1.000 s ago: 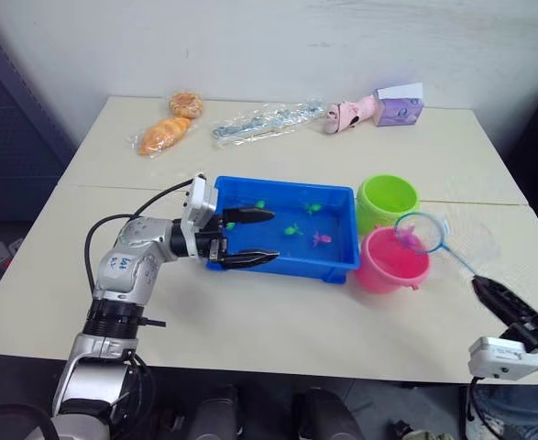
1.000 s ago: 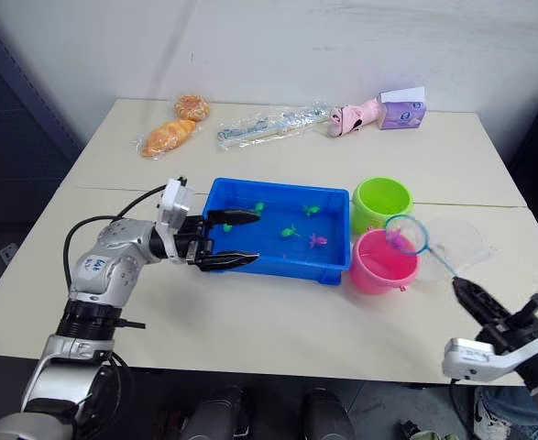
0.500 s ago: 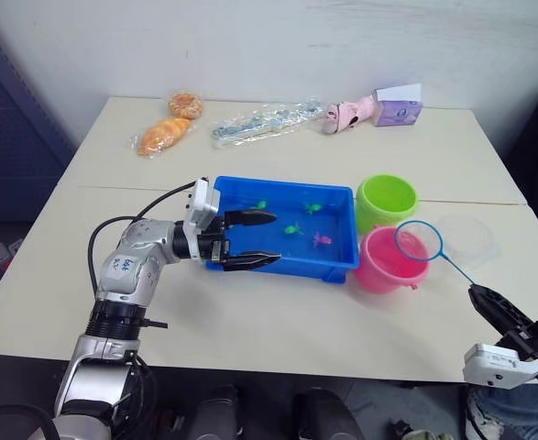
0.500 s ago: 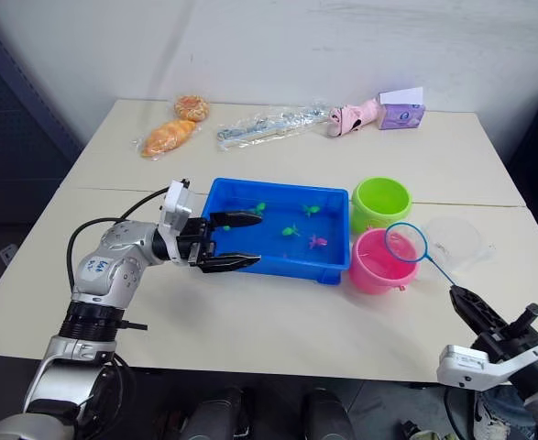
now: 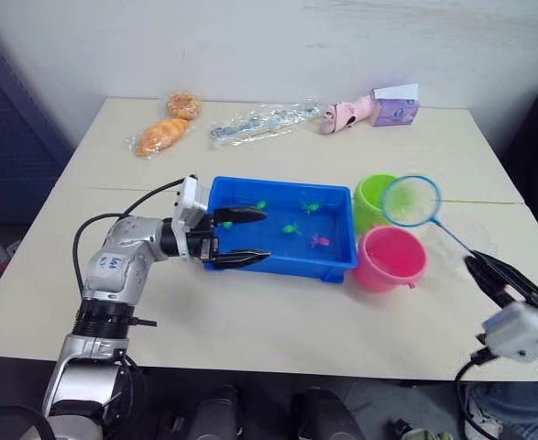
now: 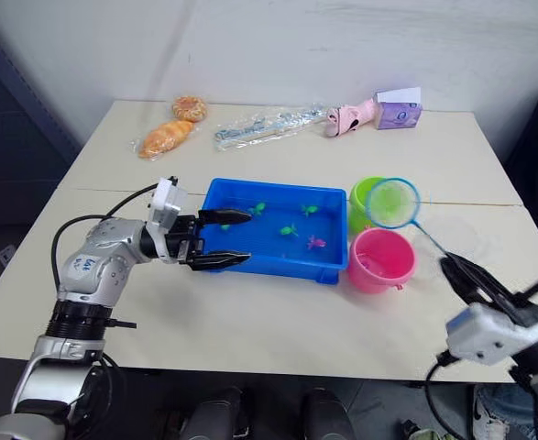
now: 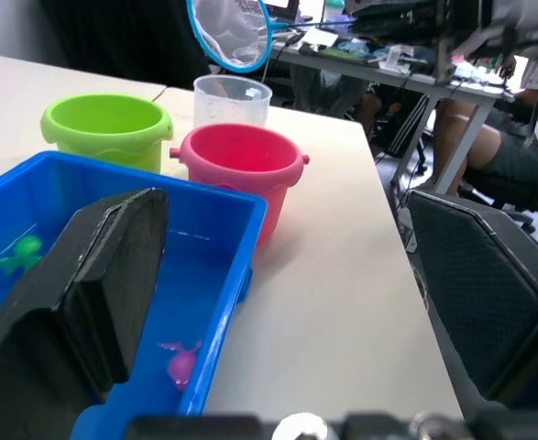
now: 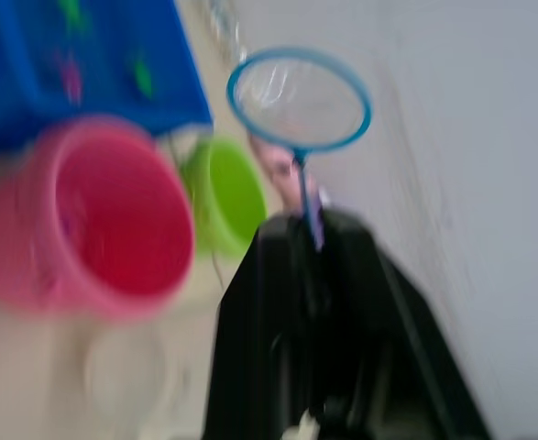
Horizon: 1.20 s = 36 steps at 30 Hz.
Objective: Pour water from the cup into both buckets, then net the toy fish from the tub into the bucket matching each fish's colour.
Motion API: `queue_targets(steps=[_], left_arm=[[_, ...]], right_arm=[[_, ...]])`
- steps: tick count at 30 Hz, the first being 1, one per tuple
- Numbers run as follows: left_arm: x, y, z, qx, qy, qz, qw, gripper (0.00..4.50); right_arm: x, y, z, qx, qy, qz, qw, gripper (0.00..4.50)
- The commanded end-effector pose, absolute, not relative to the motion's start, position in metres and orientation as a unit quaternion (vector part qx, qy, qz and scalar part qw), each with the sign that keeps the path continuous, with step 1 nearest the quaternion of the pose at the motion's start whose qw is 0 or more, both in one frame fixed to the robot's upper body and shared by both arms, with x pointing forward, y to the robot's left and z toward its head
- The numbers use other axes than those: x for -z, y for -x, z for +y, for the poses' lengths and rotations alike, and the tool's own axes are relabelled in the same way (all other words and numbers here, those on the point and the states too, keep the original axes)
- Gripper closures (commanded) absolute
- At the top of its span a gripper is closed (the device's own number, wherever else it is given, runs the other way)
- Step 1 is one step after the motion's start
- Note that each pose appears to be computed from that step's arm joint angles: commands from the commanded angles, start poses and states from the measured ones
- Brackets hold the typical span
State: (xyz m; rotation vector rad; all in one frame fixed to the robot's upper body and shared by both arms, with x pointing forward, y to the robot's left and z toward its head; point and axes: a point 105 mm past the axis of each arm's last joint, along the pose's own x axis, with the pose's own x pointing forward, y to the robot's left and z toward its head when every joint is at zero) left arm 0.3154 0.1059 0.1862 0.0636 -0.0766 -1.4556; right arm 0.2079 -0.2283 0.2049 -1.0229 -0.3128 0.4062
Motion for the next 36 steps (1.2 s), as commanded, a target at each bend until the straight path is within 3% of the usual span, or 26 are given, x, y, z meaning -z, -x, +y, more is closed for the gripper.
queue_targets(steps=[1,7,10,13,15,21,28,36], left_arm=[[-0.191,-0.320,0.124,0.646,-0.043,-0.042,0.761,0.04],[-0.195,-0.325,0.139,0.625,-0.056,-0.041,0.778,0.04],[-0.194,-0.324,0.141,0.622,-0.056,-0.039,0.780,0.04],[-0.194,-0.322,0.140,0.621,-0.054,-0.040,0.781,0.04],[-0.194,-0.321,0.139,0.621,-0.053,-0.040,0.781,0.04],[-0.192,-0.319,0.134,0.623,-0.050,-0.041,0.779,0.04],[-0.190,-0.317,0.131,0.629,-0.054,-0.040,0.775,0.04],[-0.190,-0.317,0.125,0.637,-0.053,-0.041,0.768,0.04]], right_arm=[[-0.217,-0.219,-0.198,-0.264,0.305,-0.117,0.907,4.50],[-0.211,-0.237,-0.161,-0.338,0.131,-0.007,0.932,4.50],[-0.204,-0.249,-0.154,-0.338,0.118,0.041,0.933,4.50],[-0.206,-0.275,-0.167,-0.295,0.295,0.032,0.908,4.50],[-0.207,-0.286,-0.176,-0.277,0.433,0.016,0.858,4.50],[-0.210,-0.309,-0.181,-0.278,0.626,-0.029,0.728,4.50],[-0.202,-0.318,-0.177,-0.299,0.680,-0.021,0.669,4.50],[-0.200,-0.322,-0.169,-0.312,0.692,-0.006,0.651,4.50]])
